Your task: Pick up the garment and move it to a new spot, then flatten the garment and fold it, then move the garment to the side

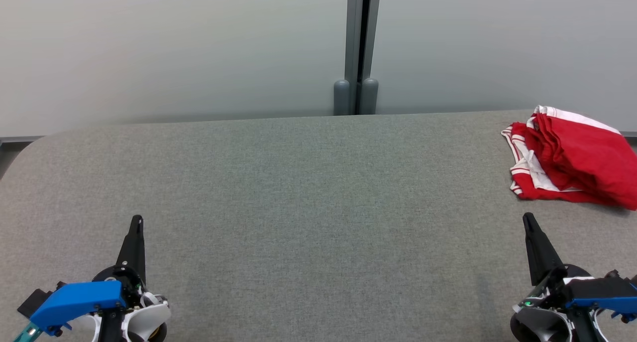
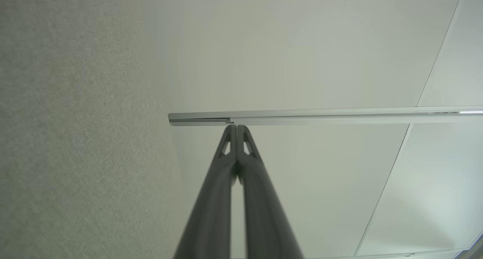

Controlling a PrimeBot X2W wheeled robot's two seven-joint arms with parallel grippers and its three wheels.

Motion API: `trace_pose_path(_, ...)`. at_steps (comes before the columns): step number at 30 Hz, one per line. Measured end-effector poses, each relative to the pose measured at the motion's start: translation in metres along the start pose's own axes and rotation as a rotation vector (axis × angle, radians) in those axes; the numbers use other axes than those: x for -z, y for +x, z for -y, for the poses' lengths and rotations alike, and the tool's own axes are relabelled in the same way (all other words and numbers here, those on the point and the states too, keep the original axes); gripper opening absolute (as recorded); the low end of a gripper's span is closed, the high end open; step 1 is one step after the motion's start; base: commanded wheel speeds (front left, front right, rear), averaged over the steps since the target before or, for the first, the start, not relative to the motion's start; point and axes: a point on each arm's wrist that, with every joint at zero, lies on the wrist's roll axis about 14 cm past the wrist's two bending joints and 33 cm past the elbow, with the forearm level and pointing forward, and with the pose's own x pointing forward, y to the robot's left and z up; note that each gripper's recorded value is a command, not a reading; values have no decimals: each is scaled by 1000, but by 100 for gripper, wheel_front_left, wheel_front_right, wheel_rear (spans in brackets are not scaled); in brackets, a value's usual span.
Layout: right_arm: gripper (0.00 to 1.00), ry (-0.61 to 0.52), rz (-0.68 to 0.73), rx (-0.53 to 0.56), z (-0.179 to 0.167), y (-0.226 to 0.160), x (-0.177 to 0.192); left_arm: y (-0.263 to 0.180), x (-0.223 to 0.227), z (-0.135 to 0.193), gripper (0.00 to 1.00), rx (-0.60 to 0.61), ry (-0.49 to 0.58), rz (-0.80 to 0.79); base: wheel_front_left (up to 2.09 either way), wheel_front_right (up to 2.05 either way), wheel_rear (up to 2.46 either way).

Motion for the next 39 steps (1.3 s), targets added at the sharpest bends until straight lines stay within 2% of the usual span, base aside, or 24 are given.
trace_pose_path(39,0,13,1,-2,0,0,0,0,0,2,0,9,-13,0,0,0,0)
